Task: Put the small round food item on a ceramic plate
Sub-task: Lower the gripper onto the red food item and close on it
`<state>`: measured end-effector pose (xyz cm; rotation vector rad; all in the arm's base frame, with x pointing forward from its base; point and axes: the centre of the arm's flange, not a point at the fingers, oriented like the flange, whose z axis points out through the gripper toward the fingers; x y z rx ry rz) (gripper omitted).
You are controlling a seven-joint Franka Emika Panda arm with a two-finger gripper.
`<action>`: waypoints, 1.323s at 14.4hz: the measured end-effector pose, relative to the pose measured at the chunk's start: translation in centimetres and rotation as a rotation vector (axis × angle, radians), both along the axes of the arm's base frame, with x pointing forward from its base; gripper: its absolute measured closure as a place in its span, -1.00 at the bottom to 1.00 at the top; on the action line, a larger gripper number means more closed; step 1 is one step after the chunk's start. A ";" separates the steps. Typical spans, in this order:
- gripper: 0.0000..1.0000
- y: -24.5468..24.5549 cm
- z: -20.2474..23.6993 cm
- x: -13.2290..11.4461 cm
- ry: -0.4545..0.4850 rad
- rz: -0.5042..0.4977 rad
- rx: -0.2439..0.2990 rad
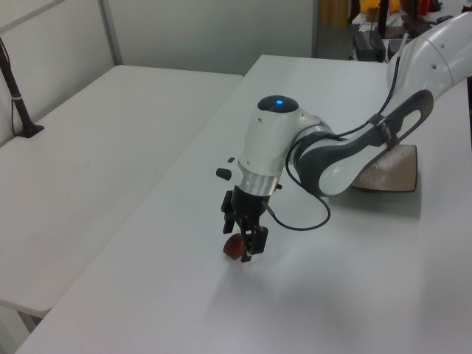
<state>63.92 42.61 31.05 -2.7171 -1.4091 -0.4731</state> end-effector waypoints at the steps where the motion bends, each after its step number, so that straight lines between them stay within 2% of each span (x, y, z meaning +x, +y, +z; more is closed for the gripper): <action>1: -0.80 0.1 -0.3 0.0 -0.001 0.005 -0.007; 3: -0.15 0.0 -1.0 0.1 -0.006 0.012 -0.018; 5: 0.36 0.1 -0.9 0.1 -0.007 0.012 -0.017; 6: 0.44 0.0 -0.9 0.1 -0.008 0.011 -0.017; 10: 0.56 -0.7 0.5 0.8 -0.027 -0.002 -0.009; 11: 0.66 -1.3 1.9 1.0 -0.042 -0.009 -0.004; 13: 0.66 -2.3 4.1 1.1 -0.064 -0.019 -0.003; 19: 0.60 -4.9 9.1 -2.9 -0.054 -0.035 -0.024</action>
